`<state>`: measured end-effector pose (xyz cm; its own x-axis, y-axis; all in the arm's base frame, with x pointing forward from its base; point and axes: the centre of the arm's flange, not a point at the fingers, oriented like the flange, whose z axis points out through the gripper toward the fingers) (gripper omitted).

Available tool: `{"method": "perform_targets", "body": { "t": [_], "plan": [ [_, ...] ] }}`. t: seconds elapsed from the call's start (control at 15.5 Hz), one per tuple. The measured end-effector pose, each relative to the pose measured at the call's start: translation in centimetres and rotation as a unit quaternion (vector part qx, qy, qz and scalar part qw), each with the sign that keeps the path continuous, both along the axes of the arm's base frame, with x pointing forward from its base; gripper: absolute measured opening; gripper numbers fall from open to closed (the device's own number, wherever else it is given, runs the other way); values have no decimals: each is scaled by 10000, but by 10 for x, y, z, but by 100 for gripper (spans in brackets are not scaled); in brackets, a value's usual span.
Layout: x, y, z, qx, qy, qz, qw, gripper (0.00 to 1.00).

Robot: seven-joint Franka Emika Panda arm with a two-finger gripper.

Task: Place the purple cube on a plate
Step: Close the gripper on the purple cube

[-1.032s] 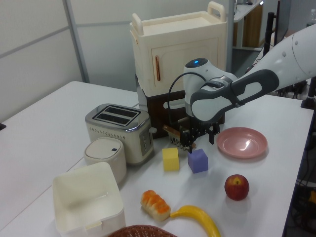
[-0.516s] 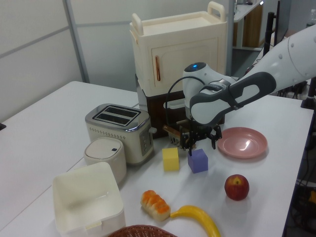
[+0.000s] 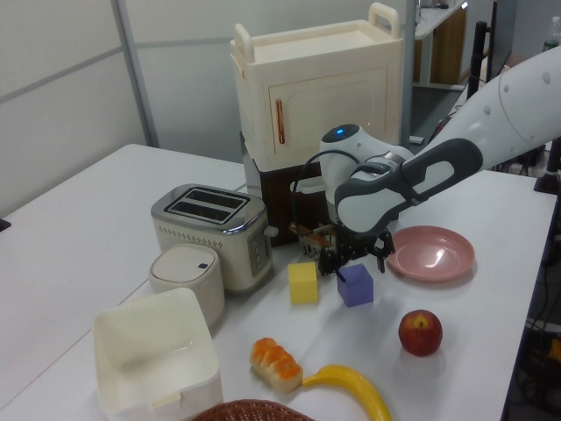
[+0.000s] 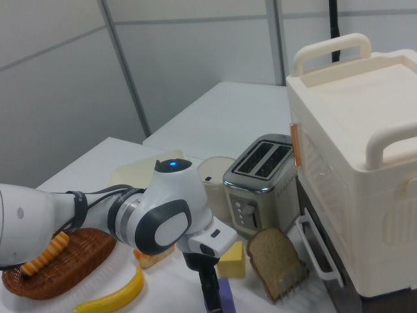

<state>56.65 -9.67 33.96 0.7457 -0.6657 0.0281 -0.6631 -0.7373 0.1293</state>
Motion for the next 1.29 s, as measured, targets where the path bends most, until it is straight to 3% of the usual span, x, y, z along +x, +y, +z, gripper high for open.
{"method": "perform_targets", "body": {
  "t": [0.26,0.32,0.45,0.58,0.71,0.77,0.97,1.29],
  "plan": [
    [1,3,-7,-34,60,74,9999,99],
    [1,3,-9,-78,84,119,9999,94],
    [1,3,-13,-108,122,152,9998,75],
    [1,3,-14,-112,134,158,9997,76],
    [2,3,-14,-115,132,162,9997,88],
    [2,3,-14,-117,130,164,9997,88],
    [3,3,-12,-124,116,168,9997,59],
    [4,3,-12,-192,100,235,9995,59]
  ]
}}
